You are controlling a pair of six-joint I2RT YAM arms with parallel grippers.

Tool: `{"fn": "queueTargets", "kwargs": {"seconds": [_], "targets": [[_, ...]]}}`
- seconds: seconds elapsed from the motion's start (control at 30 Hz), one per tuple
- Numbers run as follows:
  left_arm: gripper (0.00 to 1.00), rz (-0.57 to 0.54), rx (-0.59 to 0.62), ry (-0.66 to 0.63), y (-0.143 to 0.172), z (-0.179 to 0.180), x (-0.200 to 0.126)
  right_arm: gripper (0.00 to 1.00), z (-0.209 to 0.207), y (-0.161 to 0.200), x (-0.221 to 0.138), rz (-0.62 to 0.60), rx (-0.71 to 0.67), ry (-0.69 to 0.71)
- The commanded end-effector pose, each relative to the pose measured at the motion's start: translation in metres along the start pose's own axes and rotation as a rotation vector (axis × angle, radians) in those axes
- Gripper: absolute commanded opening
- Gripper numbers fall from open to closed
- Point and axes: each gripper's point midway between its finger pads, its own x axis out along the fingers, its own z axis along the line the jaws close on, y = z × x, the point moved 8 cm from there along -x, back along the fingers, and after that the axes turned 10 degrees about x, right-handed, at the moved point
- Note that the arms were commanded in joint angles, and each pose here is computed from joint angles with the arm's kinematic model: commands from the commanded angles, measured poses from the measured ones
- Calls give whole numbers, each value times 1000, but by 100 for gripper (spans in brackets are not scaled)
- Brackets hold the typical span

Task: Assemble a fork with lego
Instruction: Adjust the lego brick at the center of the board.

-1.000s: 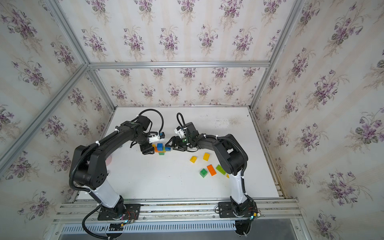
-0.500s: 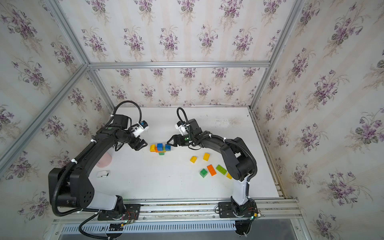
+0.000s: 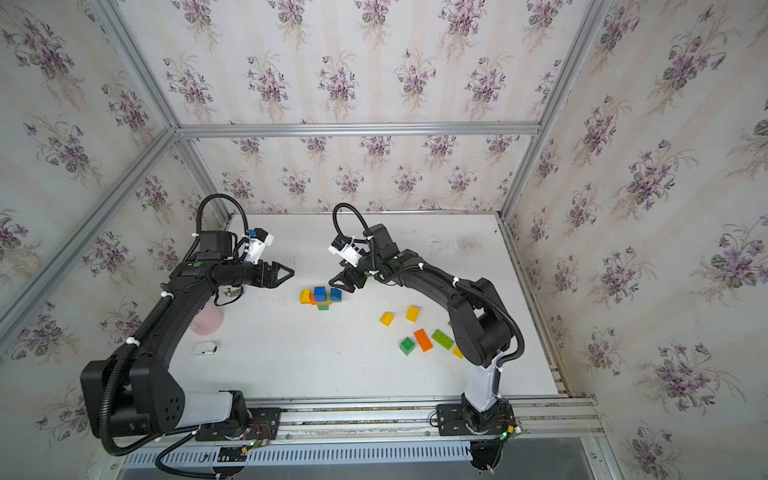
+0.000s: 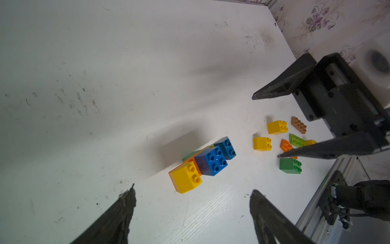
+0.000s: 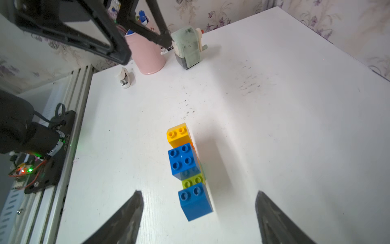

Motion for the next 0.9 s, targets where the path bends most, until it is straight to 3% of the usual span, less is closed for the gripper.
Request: {"fn": "queueTargets", "kwargs": {"seconds": [0.0, 0.03, 0.47, 0.73, 0.87], "targets": [[94, -41, -108, 7, -3, 3, -1, 82, 3, 7, 14, 91, -106, -29], [100, -54, -133, 11, -2, 6, -3, 82, 4, 7, 20, 102, -116, -28], [100, -72, -246, -65, 5, 31, -8, 74, 6, 9, 66, 217, -120, -12], [100, -46, -261, -67, 13, 35, -7, 63, 9, 12, 80, 270, -120, -1], [100, -43, -272, -70, 16, 37, -8, 52, 11, 12, 84, 282, -110, -8]]}}
